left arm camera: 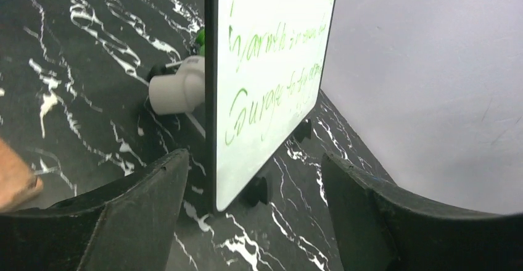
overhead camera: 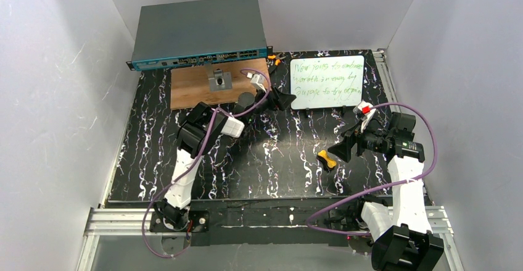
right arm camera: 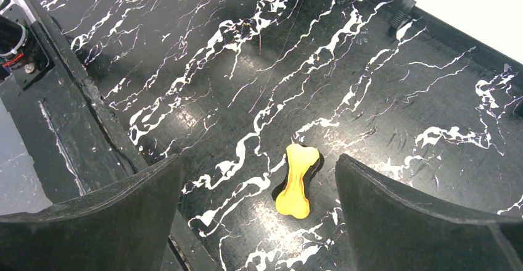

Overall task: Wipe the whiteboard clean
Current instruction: Pick up the whiteboard from the whiteboard stand.

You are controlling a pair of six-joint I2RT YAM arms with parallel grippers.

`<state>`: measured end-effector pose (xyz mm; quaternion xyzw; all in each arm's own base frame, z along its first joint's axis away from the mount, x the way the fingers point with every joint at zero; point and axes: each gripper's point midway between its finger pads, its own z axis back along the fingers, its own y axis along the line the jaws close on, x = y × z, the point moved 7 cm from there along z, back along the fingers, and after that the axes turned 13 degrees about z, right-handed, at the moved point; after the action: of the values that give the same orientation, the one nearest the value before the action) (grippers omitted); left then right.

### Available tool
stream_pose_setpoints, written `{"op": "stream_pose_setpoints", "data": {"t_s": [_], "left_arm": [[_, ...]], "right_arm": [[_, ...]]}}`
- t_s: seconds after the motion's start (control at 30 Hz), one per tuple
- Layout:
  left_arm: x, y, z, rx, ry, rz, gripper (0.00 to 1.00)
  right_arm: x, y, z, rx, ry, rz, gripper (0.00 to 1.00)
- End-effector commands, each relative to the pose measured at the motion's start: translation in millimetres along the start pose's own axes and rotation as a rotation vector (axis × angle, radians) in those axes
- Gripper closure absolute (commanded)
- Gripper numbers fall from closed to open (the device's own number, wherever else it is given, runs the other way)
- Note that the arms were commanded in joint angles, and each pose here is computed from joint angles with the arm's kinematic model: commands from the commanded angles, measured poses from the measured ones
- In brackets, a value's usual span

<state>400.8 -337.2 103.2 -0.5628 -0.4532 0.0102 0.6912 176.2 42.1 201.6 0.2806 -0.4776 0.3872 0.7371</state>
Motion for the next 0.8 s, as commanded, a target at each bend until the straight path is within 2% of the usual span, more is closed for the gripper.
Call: {"op": "stream_pose_setpoints", "data": {"t_s": [0.0,0.23,0.43,0.77], "left_arm": [[8,-2,-14,-0.053,-0.004,-0.026,0.25],[16,11,-33,-0.049,0.000,-0.006,0.30],[17,19,-48,-0.094,0.038,0.049,0.42],[12,23,-60,-0.162,0.073,0.088,0.49]], "right_arm": [[3,-1,0,0.006,-0.021,0.012,0.02],[-3,2,-1,0.017,-0.015,-0.009,0.02],[4,0,1,0.009,-0.023,0.013,0.00],[4,-1,1,0.008,-0.019,0.010,0.00]]}}
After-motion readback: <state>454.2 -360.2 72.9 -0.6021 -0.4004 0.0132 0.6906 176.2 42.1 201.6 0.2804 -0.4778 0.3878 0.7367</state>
